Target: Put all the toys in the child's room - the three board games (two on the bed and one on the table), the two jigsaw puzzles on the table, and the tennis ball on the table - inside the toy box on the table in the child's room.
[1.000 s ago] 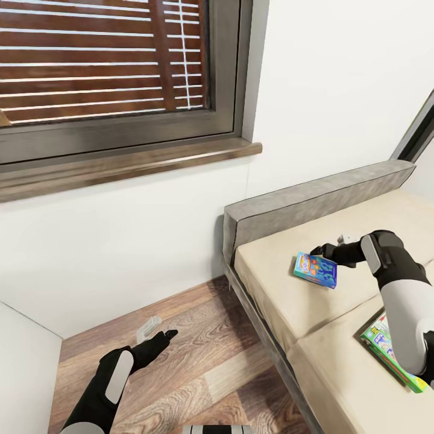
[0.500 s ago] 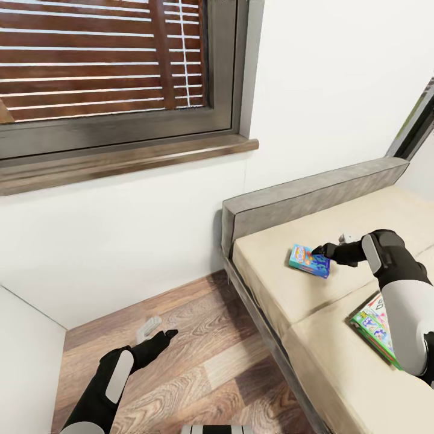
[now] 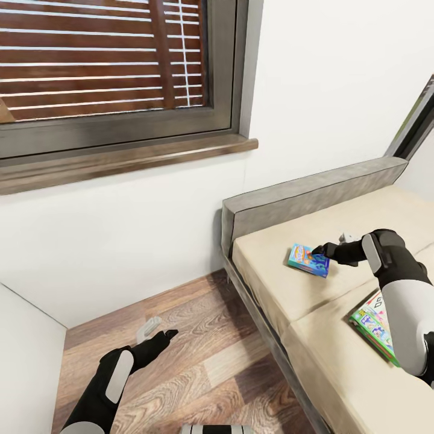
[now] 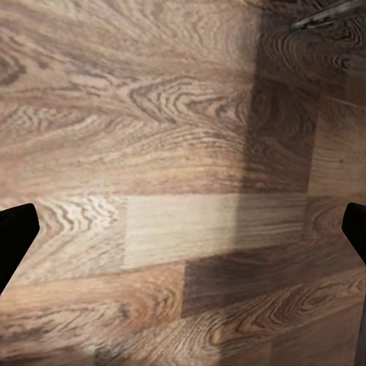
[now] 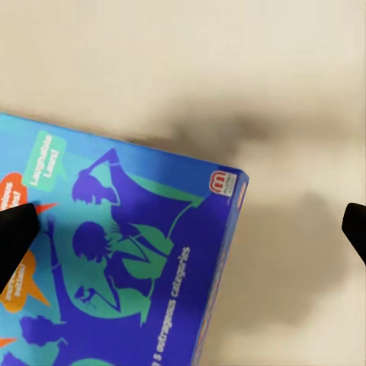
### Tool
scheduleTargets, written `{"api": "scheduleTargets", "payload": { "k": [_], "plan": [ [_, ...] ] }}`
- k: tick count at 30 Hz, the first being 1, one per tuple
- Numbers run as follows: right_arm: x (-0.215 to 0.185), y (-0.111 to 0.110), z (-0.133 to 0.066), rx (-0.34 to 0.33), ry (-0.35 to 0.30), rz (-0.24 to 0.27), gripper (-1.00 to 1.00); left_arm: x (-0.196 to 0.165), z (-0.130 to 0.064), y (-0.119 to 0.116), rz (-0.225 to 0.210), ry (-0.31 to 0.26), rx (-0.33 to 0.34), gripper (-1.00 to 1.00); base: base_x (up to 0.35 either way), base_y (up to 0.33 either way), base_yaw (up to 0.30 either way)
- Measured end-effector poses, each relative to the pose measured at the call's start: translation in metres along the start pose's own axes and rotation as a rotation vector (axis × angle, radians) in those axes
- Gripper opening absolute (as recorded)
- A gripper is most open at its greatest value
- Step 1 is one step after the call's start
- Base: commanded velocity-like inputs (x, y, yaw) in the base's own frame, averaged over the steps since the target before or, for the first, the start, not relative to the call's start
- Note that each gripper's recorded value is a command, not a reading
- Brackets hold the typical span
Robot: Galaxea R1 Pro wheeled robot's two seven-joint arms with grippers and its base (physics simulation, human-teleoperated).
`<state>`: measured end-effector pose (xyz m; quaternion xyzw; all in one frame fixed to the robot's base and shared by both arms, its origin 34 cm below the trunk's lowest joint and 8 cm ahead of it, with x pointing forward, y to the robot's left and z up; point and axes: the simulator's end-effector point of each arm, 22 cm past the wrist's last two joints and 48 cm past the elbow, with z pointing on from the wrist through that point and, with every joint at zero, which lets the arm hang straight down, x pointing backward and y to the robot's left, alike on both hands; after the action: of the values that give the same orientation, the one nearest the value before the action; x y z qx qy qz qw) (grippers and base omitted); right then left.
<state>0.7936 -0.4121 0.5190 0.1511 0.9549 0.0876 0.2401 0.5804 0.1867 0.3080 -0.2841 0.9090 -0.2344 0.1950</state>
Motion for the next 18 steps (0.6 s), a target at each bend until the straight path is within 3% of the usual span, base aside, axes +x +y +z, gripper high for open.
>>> {"api": "scheduleTargets", "payload": {
  "k": [7, 18],
  "plan": [
    [-0.0003, -0.0006, -0.0003, 0.005, 0.000, -0.002, 1.00, -0.0002, -0.0001, 0.0000, 0.000, 0.000, 0.000, 1.00, -0.002, 0.000, 0.027],
    [0.0010, -0.0025, 0.0007, 0.015, 0.004, -0.007, 1.00, 0.0000, -0.0001, 0.0001, 0.000, 0.000, 0.000, 1.00, 0.000, 0.000, 0.198]
  ]
}}
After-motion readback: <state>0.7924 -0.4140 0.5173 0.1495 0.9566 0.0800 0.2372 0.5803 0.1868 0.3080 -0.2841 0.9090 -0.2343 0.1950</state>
